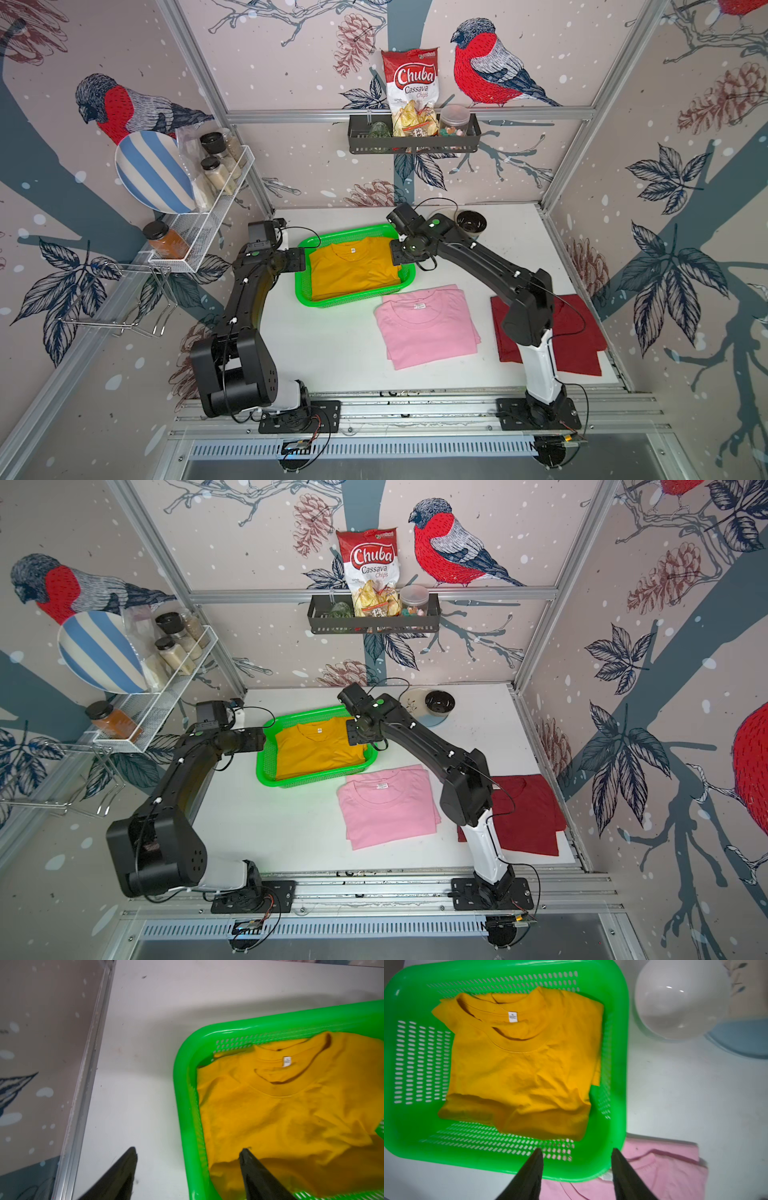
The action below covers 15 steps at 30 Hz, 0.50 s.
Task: Put the folded t-shirts into the basket
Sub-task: Pick up the T-shirt from the center of the board.
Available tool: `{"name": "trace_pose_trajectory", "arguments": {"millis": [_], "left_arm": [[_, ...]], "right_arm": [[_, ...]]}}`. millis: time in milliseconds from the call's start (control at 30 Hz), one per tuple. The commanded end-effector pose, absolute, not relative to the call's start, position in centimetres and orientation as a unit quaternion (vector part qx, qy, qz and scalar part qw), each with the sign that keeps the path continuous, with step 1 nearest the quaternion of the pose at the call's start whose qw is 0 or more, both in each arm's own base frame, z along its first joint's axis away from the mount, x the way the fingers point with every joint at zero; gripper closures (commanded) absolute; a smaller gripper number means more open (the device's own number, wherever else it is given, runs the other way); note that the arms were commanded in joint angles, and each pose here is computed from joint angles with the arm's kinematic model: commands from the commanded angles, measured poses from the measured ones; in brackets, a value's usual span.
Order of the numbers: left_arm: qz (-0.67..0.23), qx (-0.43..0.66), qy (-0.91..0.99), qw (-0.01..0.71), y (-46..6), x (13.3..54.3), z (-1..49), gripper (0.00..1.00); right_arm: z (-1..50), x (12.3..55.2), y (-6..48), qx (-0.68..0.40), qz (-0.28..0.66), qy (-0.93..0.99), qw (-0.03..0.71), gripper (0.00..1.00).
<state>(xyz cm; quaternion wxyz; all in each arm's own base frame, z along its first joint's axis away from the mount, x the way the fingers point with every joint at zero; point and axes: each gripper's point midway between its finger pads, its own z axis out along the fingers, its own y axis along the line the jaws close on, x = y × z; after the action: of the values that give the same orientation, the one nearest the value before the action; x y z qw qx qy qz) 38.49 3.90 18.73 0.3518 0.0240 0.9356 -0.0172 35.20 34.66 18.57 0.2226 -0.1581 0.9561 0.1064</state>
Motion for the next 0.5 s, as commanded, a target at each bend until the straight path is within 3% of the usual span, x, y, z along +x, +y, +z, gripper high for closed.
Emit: {"name": "trace_pose_trajectory", "arguments": {"millis": [0,100,167,333,467], "left_arm": [[-0.031,0.154,0.92,0.358,-0.6,37.2,20.9,0.22],[-0.058,0.236,0.9,0.361,-4.9,36.0,21.6,0.2],[-0.09,0.311,0.88,0.347,-8.3,34.4,21.1,0.19],[-0.111,0.51,0.819,0.238,-15.8,28.3,17.3,0.18],[-0.076,0.56,0.793,0.228,-18.6,27.1,14.7,0.15]], "right_arm": [[19.7,35.5,29.9,-0.141,0.108,0.955,0.239,0.41],[19.7,35.8,23.2,-0.032,0.083,0.967,0.24,0.38],[18.9,35.6,20.4,0.019,0.058,0.969,0.238,0.3],[15.3,34.5,18.0,0.141,0.022,0.965,0.22,0.26],[11.8,33.7,17.2,0.263,-0.004,0.946,0.187,0.27]]}}
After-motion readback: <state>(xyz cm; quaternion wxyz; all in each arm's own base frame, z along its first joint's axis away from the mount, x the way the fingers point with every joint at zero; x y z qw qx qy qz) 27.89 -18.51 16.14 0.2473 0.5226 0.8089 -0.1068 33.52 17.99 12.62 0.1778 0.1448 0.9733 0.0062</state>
